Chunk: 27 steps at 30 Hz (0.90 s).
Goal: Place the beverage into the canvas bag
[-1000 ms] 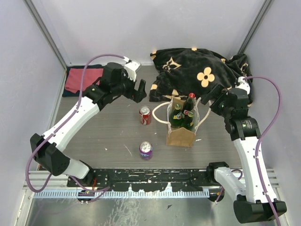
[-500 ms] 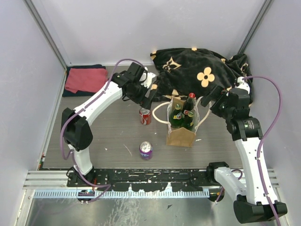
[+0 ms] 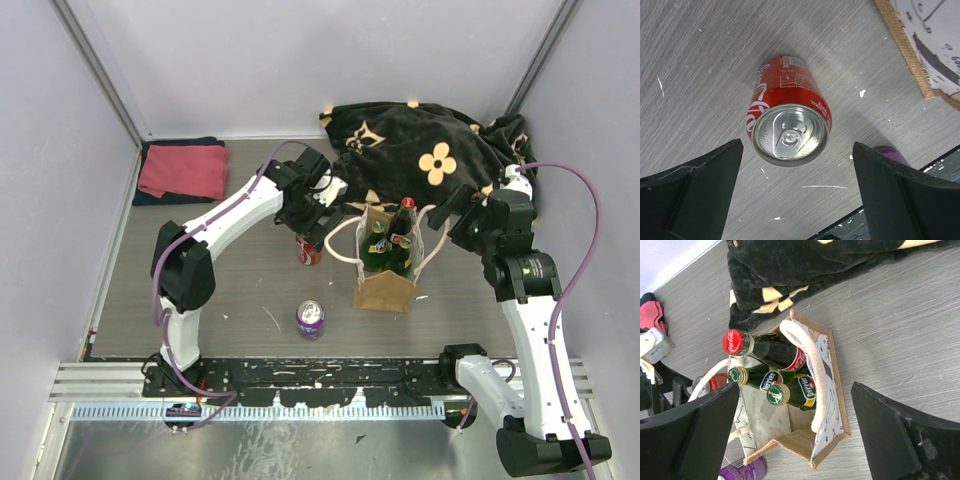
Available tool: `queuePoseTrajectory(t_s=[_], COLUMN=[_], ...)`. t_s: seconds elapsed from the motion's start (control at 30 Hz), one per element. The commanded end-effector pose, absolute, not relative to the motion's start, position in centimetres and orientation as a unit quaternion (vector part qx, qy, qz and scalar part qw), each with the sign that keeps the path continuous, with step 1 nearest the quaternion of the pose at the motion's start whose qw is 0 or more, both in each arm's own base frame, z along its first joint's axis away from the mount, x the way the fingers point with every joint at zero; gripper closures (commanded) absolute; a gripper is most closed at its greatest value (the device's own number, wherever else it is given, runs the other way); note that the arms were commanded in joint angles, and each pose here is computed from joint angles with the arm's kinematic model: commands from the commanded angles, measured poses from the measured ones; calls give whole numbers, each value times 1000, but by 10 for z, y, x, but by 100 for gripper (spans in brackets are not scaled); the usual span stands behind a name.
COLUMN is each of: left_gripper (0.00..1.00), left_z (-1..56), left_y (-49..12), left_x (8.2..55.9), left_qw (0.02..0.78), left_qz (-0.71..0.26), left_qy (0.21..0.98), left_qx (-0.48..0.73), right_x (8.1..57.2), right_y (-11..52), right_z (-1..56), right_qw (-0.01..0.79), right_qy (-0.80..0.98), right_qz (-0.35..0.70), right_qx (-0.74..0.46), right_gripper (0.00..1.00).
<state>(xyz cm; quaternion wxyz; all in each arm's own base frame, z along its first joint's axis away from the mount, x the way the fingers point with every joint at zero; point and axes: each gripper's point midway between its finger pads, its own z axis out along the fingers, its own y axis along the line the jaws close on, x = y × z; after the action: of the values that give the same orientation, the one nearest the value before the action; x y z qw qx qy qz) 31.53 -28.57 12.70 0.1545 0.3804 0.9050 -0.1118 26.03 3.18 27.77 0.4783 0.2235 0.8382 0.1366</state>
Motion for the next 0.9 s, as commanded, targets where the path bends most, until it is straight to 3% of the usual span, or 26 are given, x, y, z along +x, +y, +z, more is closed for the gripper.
queuePoseTrajectory(t_s=[0.0, 0.23, 0.67, 0.73, 0.87], left_gripper=[2, 0, 7, 11, 37], left_z=[127, 121, 109, 109, 109], left_y=[-280, -281, -284, -286, -287], left_x=[322, 326, 328, 328, 328], left_qw=[149, 148, 136, 137, 138], left_qz=[-88, -79, -78, -79, -79], left_qy=[905, 905, 906, 906, 906], left_qx=[388, 391, 392, 392, 391], right_x=[258, 257, 254, 254, 253], right_y=[33, 32, 30, 30, 30], right_z=[301, 299, 297, 296, 296], right_qw=[506, 506, 504, 504, 504], right_qy=[823, 823, 825, 826, 825], right_qz=[145, 144, 138, 138, 139], right_qx=[211, 212, 213, 213, 213], right_gripper=[0, 0, 0, 0, 0])
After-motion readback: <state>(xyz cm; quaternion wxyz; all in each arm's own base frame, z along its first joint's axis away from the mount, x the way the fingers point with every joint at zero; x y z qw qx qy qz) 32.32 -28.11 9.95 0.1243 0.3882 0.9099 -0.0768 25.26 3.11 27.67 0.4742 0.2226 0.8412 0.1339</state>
